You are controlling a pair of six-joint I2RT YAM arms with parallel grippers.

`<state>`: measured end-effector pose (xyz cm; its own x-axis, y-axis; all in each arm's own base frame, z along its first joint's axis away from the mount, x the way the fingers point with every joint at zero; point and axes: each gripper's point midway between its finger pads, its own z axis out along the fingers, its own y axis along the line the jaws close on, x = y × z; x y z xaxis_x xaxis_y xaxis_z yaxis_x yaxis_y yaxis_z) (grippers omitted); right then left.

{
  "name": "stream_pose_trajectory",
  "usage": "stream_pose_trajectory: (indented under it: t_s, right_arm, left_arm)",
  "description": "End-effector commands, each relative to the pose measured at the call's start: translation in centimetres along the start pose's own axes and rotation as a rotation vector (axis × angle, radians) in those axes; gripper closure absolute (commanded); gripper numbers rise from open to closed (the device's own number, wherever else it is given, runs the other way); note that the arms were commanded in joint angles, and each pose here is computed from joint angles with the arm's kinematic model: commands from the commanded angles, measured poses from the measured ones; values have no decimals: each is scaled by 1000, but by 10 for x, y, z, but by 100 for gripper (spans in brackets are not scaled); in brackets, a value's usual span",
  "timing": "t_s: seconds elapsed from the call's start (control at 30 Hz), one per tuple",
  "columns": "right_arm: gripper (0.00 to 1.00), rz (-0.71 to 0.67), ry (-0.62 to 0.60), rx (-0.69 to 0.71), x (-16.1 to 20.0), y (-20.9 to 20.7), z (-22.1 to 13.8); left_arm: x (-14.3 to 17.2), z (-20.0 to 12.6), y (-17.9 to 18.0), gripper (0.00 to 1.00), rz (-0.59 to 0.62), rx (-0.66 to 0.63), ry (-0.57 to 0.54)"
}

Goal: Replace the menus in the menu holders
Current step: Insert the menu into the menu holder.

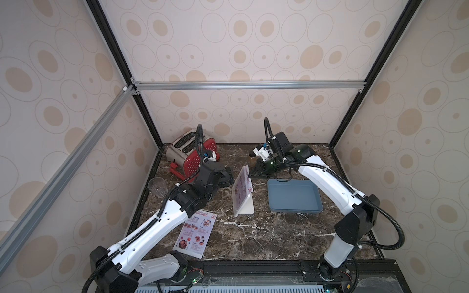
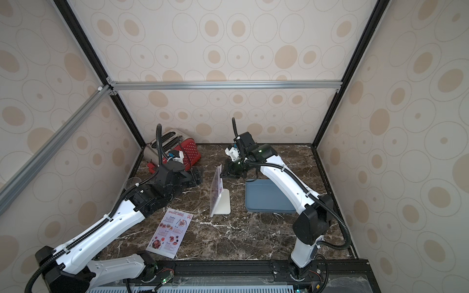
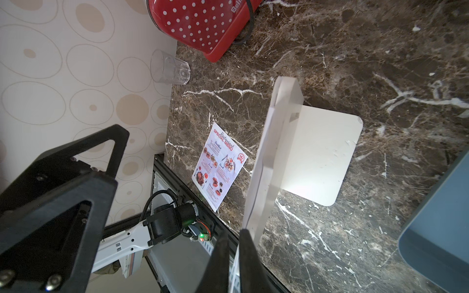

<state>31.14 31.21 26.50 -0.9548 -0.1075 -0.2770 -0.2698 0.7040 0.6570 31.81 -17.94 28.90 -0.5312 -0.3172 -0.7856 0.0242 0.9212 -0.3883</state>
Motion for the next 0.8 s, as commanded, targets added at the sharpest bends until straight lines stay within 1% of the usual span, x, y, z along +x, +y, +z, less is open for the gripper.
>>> stream_pose_trajectory:
  t_s: [0.0, 0.3, 0.57, 0.77]
  right_arm:
    - [93, 2, 25, 2, 5, 1, 4]
    - [98, 16, 45, 18, 8, -5, 18]
    - [98, 20, 69, 52, 14, -17, 29]
    - [99, 16, 86, 42, 17, -16, 40]
  left_arm:
    - [-3, -2, 3, 19, -20, -8, -2]
    - [-1, -2, 2, 19, -22, -4, 6]
    - [0, 0, 0, 19, -20, 1, 15]
    - [1, 3, -3, 19, -18, 10, 27]
